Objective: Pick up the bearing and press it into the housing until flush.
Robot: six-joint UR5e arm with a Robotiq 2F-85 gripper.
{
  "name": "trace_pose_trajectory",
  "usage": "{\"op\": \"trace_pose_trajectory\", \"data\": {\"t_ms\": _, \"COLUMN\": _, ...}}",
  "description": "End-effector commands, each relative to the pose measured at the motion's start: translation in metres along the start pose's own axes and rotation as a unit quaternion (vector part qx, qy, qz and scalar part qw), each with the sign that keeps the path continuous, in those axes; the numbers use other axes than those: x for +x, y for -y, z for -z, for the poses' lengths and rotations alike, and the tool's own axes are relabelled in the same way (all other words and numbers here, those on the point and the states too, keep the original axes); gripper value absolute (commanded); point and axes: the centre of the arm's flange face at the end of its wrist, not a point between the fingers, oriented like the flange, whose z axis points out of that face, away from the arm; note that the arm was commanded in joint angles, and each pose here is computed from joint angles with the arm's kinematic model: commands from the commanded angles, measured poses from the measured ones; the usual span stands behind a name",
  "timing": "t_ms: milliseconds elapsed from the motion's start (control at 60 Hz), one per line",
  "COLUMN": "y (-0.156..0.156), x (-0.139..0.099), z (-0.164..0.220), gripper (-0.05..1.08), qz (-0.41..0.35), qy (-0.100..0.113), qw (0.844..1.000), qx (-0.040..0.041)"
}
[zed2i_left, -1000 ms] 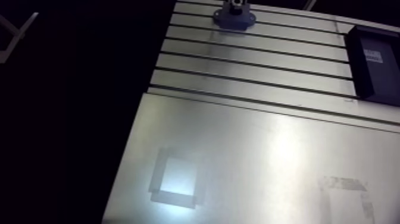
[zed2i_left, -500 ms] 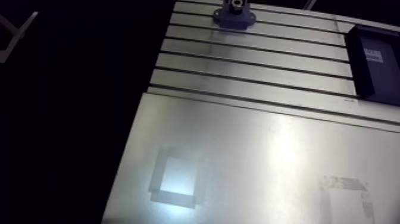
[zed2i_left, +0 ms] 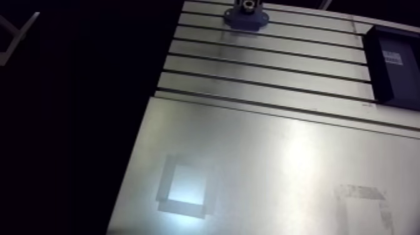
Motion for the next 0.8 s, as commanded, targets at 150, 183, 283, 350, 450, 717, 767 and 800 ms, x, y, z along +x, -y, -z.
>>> {"op": "trace_pose_trajectory", "data": {"t_ms": 150, "y": 0.0008, "x": -0.0006, "z": -0.0009, "gripper": 0.63, "qz": 0.001, "qy": 0.001, "qw": 1.000, "qx": -0.0002}}
{"op": "trace_pose_trajectory", "data": {"t_ms": 183, "y": 0.0008, "x": -0.0006, "z": -0.0009, "gripper": 0.63, "qz": 0.001, "qy": 0.001, "qw": 1.000, "qx": -0.0002}}
{"op": "trace_pose_trajectory", "data": {"t_ms": 283, "y": 0.0008, "x": -0.0006, "z": -0.0009, "gripper": 0.63, "qz": 0.001, "qy": 0.001, "qw": 1.000, "qx": -0.0002}}
{"op": "trace_pose_trajectory", "data": {"t_ms": 350, "y": 0.0009, "x": -0.0004, "z": -0.0018, "gripper": 0.63, "qz": 0.001, "qy": 0.002, "qw": 1.000, "qx": -0.0002}}
{"op": "trace_pose_trajectory", "data": {"t_ms": 450, "y": 0.0000, "x": 0.0003, "z": -0.0049, "gripper": 0.63, "qz": 0.000, "qy": 0.004, "qw": 1.000, "qx": -0.0002}}
{"op": "trace_pose_trajectory", "data": {"t_ms": 717, "y": 0.0009, "x": 0.0001, "z": -0.0053, "gripper": 0.63, "qz": 0.000, "qy": 0.004, "qw": 1.000, "qx": -0.0003}}
{"op": "trace_pose_trajectory", "data": {"t_ms": 767, "y": 0.0000, "x": 0.0003, "z": -0.0054, "gripper": 0.63, "qz": -0.001, "qy": 0.004, "qw": 1.000, "qx": -0.0003}}
{"op": "trace_pose_trajectory", "data": {"t_ms": 800, "y": 0.0000, "x": 0.0004, "z": -0.0053, "gripper": 0.63, "qz": -0.001, "qy": 0.004, "qw": 1.000, "qx": -0.0003}}
